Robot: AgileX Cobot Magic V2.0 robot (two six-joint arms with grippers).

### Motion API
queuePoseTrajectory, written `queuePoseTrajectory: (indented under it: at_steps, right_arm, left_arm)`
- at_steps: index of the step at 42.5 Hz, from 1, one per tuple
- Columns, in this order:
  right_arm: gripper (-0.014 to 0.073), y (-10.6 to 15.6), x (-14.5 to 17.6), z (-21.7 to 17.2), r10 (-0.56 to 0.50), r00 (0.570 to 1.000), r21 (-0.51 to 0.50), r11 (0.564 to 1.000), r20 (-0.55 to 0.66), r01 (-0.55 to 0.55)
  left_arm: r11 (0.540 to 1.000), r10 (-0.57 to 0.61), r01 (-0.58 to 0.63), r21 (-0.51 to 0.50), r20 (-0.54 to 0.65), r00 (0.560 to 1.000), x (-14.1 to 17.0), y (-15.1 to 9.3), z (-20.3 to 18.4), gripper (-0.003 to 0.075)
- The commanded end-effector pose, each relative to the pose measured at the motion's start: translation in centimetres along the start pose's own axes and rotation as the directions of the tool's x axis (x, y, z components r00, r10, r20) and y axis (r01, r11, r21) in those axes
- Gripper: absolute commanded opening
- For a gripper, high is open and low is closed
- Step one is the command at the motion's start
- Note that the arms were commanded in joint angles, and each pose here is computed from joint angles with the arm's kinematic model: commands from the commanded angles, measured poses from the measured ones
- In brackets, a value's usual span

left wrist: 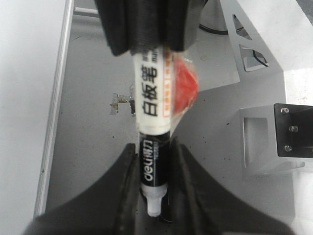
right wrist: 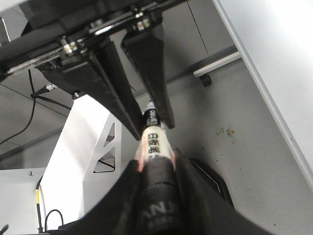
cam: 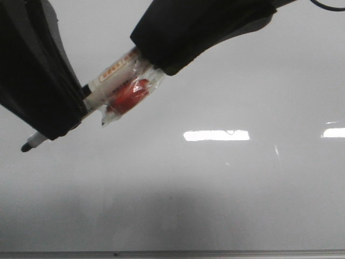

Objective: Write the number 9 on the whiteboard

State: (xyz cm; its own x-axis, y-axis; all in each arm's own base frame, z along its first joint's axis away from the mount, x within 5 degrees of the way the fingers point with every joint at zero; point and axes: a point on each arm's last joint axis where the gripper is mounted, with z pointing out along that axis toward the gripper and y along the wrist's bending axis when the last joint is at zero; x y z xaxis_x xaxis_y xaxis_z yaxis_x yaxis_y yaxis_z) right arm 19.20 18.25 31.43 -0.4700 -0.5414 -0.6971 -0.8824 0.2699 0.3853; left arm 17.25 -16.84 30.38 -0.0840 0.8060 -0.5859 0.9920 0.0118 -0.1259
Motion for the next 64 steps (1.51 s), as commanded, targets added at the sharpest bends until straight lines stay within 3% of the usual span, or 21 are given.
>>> queuePoseTrajectory:
  at_steps: [1, 6, 9, 11, 17, 20, 23, 27, 30, 35, 40, 44, 55, 64]
  right_arm:
    - [-0.0071, 0.9, -1.3, -1.1, -0.027, 0.996, -0.010, 1.000, 0.081, 0.028]
    - [-0.0071, 0.8, -1.3, -1.1, -0.027, 0.996, 0.000, 1.000, 0.084, 0.028]
    - [-0.0070, 0.7, -1.2, -1.2, -0.042, 0.996, 0.025, 0.999, 0.073, 0.041]
    - [-0.0069, 0.6, -0.9, -1.5, -0.055, 0.997, 0.037, 0.998, 0.056, 0.053]
    - [-0.0069, 0.6, 0.4, -3.6, -0.063, 0.997, 0.111, 0.992, 0.053, 0.057]
    - [-0.0069, 0.5, 1.5, -5.0, -0.046, 0.995, 0.174, 0.984, 0.083, 0.031]
    - [-0.0069, 0.0, 2.6, -6.4, -0.016, 0.991, 0.256, 0.967, 0.131, -0.019]
    - [-0.0069, -1.1, 3.5, -8.2, 0.011, 0.971, 0.392, 0.914, 0.237, -0.106]
    - [-0.0069, -1.8, 3.6, -9.1, 0.024, 0.946, 0.445, 0.878, 0.323, -0.174]
    - [-0.0069, -2.5, 3.2, -9.5, 0.047, 0.910, 0.445, 0.861, 0.412, -0.246]
    - [-0.0069, -3.7, 2.4, -9.2, 0.064, 0.890, 0.421, 0.864, 0.451, -0.276]
    - [-0.0069, -5.1, 1.6, -8.9, 0.087, 0.879, 0.402, 0.865, 0.468, -0.299]
    - [-0.0069, -10.0, -1.1, -8.1, 0.116, 0.845, 0.383, 0.853, 0.522, -0.354]
    - [-0.0069, -12.7, -2.7, -6.1, 0.141, 0.848, 0.366, 0.857, 0.511, -0.363]
  left_arm:
    - [0.999, -0.023, 0.026, -0.025, 0.095, 0.995, -1.5, -0.6, -1.3, 0.0251]
    - [0.997, -0.048, 0.055, -0.058, 0.112, 0.993, -1.6, -0.2, -1.3, 0.0577]
    - [0.997, -0.050, 0.057, -0.058, 0.116, 0.992, -1.6, -0.2, -1.3, 0.0678]
    - [0.997, -0.053, 0.061, -0.055, 0.127, 0.990, -1.7, -0.3, -1.3, 0.0687]
    - [0.993, -0.079, 0.091, -0.081, 0.142, 0.987, -1.5, -0.2, -2.1, 0.0613]
    - [0.988, -0.085, 0.104, -0.114, 0.161, 0.983, -1.1, -0.2, -3.1, 0.0523]
    - [0.981, -0.097, 0.125, -0.149, 0.180, 0.979, -0.7, -0.2, -4.2, 0.0377]
    - [0.966, -0.131, 0.176, -0.192, 0.225, 0.965, 0.2, -0.2, -5.9, 0.0123]
    - [0.955, -0.157, 0.220, -0.200, 0.289, 0.944, 0.8, -0.4, -6.7, -0.0017]
    - [0.953, -0.146, 0.238, -0.188, 0.406, 0.902, 2.0, -1.7, -6.9, -0.0019]
    - [0.962, -0.092, 0.210, -0.177, 0.514, 0.853, 3.0, -3.8, -6.2, -0.0019]
    - [0.948, -0.107, 0.253, -0.193, 0.556, 0.824, 4.2, -5.0, -5.2, -0.0019]
    - [0.946, -0.080, 0.240, -0.217, 0.563, 0.823, 5.3, -7.0, -4.7, -0.0019]
    - [0.946, -0.076, 0.239, -0.221, 0.565, 0.822, 5.3, -7.1, -4.8, -0.0019]
